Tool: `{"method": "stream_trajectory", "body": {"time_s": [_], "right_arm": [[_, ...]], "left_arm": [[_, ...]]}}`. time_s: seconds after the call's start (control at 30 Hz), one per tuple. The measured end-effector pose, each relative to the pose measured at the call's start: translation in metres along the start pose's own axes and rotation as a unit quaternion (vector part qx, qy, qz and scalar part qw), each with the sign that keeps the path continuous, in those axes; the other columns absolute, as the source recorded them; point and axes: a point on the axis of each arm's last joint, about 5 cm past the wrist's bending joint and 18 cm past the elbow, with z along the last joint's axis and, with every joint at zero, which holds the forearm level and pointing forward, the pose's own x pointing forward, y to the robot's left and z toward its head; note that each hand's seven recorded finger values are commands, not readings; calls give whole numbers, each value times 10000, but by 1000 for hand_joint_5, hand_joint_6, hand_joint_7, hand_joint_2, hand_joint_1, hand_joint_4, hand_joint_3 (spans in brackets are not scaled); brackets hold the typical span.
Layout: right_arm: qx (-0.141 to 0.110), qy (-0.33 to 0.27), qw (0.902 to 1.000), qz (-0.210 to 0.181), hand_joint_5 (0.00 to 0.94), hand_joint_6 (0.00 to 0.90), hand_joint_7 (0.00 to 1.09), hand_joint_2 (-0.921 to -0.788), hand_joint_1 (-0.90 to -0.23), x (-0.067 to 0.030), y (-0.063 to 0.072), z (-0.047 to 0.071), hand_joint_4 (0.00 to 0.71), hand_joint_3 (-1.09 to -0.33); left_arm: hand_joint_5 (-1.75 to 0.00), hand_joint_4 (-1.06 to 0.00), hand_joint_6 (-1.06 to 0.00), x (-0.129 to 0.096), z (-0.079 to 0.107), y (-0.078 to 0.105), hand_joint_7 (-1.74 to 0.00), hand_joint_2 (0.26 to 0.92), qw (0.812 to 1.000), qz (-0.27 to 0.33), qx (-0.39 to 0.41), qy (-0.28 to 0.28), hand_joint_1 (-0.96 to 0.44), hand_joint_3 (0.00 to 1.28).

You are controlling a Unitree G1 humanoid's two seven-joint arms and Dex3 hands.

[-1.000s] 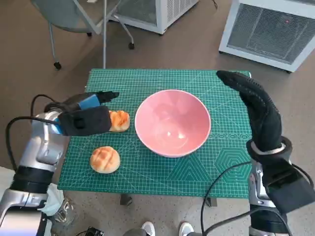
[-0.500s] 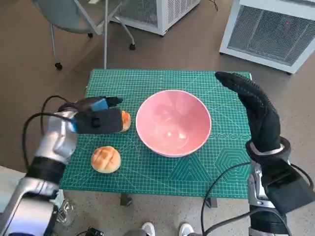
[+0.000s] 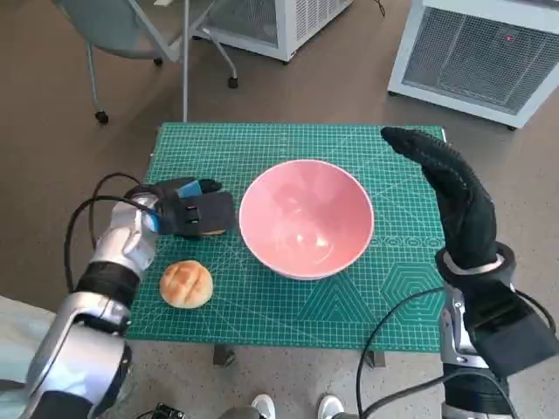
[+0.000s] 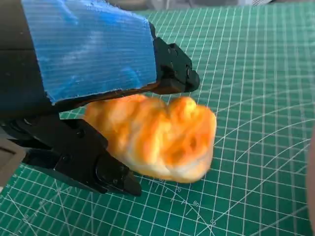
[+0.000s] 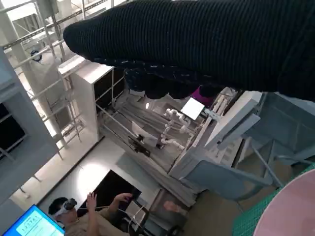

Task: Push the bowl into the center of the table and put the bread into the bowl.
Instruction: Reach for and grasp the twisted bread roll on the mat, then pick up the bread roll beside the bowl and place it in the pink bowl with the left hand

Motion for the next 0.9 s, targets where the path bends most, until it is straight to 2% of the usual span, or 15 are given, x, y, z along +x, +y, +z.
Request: {"method": "stream_trajectory", "body": {"time_s": [0.03,0.07,0.13,0.17,0.23,0.33,0.53,0.67,0.9], "right_arm": [[1,-4,10000,4,0,-1,406,-921,-663,1,1,1,69,-786],[1,-7,10000,5,1,-1,406,-921,-663,2,2,2,69,-786],[-1,-12,10000,6,1,-1,406,-921,-663,2,2,4,69,-785],[-1,-13,10000,6,0,-1,406,-921,-664,1,2,5,68,-785],[-3,-21,10000,7,0,-1,406,-921,-669,2,2,8,67,-785],[-1,-37,10000,2,0,-1,406,-921,-672,2,1,14,66,-785],[13,-44,10000,-11,0,-1,406,-921,-673,-2,0,17,66,-785],[35,-39,10000,-27,0,-1,404,-921,-674,-6,0,14,66,-784],[113,-33,9999,-59,0,-1,399,-921,-674,-9,5,6,67,-783]], "left_arm": [[-407,-545,-555,3,6,2,-33,814,10000,14,40,20,127,28],[-695,-604,-618,5,12,4,-43,852,10000,21,80,33,217,35],[-963,-701,-784,8,26,7,-114,874,9998,45,162,48,316,48],[-983,-729,-765,10,33,6,-296,879,9998,60,196,49,253,41],[-1018,-777,-709,11,41,4,-783,896,9995,146,277,42,104,27],[-1009,-799,-687,12,48,1,-1034,903,9990,282,349,-26,35,20],[-1007,-799,-674,13,57,-3,-1152,910,9985,356,413,-96,5,17],[-1064,-797,-675,-15,48,46,-1101,912,9974,528,340,-364,3,16],[-1061,-820,-696,-139,38,283,-1056,906,9877,1285,164,-873,2,10]]}}
